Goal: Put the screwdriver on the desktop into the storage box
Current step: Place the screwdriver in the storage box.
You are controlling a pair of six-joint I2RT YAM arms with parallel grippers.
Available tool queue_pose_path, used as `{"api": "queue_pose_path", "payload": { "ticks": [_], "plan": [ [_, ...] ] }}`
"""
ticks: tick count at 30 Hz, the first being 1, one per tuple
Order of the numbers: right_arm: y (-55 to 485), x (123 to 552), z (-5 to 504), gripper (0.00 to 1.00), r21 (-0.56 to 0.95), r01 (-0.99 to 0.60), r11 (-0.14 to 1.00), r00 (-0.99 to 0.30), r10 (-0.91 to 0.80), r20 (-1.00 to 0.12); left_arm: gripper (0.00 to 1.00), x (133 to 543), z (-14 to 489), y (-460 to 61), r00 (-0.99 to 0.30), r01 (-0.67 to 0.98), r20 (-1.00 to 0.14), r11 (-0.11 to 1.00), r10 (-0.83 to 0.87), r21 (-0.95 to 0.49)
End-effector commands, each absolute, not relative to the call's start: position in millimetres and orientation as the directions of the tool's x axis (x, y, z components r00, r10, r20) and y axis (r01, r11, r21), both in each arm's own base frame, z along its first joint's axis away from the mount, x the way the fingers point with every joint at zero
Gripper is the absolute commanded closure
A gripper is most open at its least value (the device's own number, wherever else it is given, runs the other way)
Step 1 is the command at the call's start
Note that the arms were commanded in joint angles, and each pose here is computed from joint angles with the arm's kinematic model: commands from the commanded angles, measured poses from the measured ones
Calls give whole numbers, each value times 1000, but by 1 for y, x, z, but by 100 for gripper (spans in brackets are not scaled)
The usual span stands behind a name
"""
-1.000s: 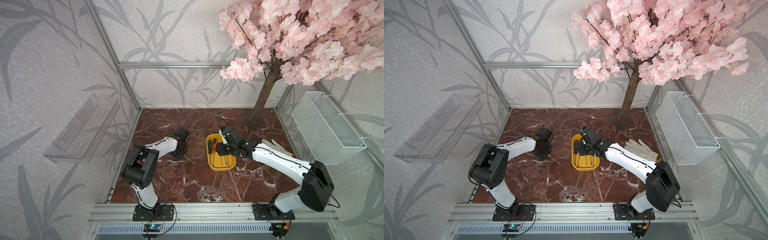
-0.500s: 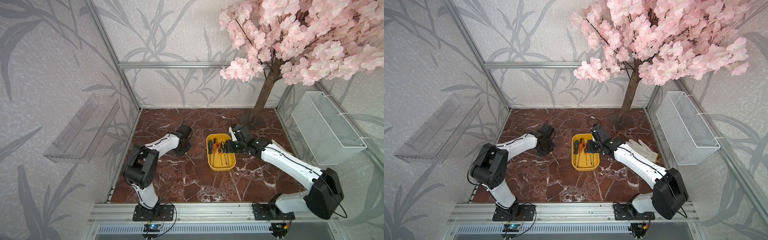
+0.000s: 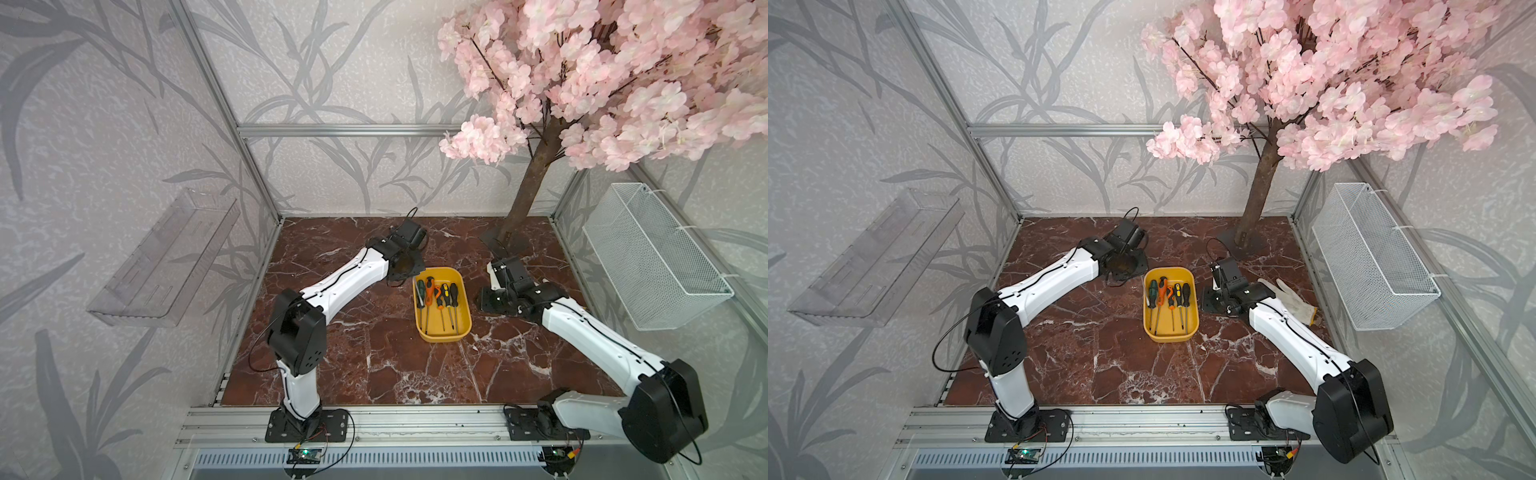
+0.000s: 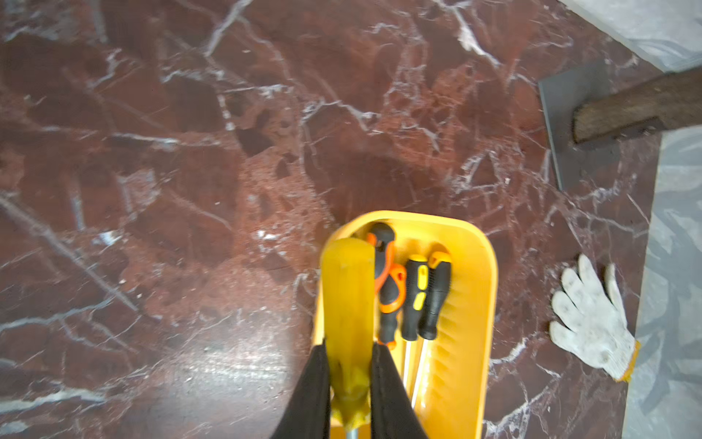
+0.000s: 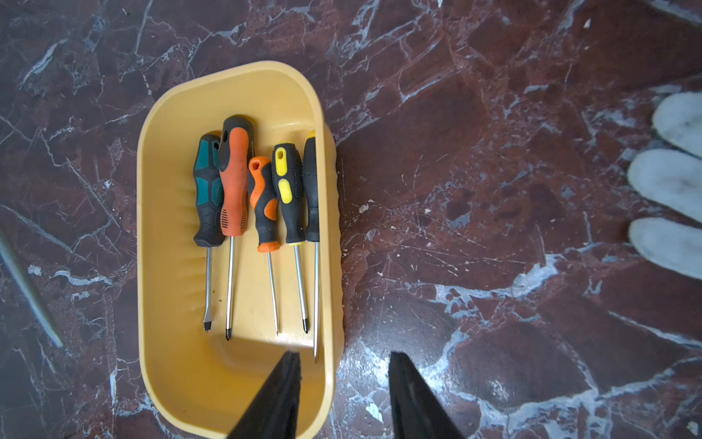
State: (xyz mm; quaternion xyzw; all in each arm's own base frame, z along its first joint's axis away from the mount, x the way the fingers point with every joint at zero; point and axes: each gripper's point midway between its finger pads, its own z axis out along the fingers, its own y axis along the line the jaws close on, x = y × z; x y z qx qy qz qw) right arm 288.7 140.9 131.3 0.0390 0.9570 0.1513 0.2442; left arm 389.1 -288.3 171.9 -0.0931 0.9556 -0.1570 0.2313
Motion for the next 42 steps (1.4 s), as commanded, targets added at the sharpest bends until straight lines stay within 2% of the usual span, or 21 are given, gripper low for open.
{"api": "queue_pose_path", "payload": {
  "ticks": [1, 5, 12, 18, 27, 31, 36, 39, 42],
  "plan": [
    [137, 283, 136, 58, 320, 4, 947, -871, 160, -464, 99, 382, 155, -314, -911, -10, -398, 972, -105, -235],
    [133, 281, 138, 58, 317, 7, 948, -867, 164, -471, 100, 379, 136, -347, -922, 64, -386, 985, -3, -161],
    [133, 279, 142, 58, 328, -3, 945, -860, 165, -483, 100, 358, 89, -366, -936, 129, -333, 992, 117, -15],
    [136, 280, 137, 58, 340, -1, 941, -864, 170, -473, 99, 349, 72, -355, -935, 112, -332, 992, 122, 49],
    [135, 279, 136, 58, 342, 2, 940, -864, 174, -472, 97, 346, 66, -340, -931, 71, -355, 995, 89, 64],
    [137, 278, 135, 58, 350, 0, 937, -867, 174, -468, 88, 350, 70, -340, -922, 69, -377, 996, 88, 62],
    [138, 277, 135, 58, 360, -1, 933, -869, 177, -462, 58, 351, 76, -341, -918, 66, -388, 996, 81, 52],
    [139, 278, 136, 58, 361, -3, 932, -868, 177, -464, 55, 352, 86, -339, -911, 61, -406, 997, 75, 48],
    [140, 279, 137, 58, 362, -5, 932, -868, 175, -464, 45, 355, 106, -336, -892, 49, -448, 998, 60, 35]
  ]
}}
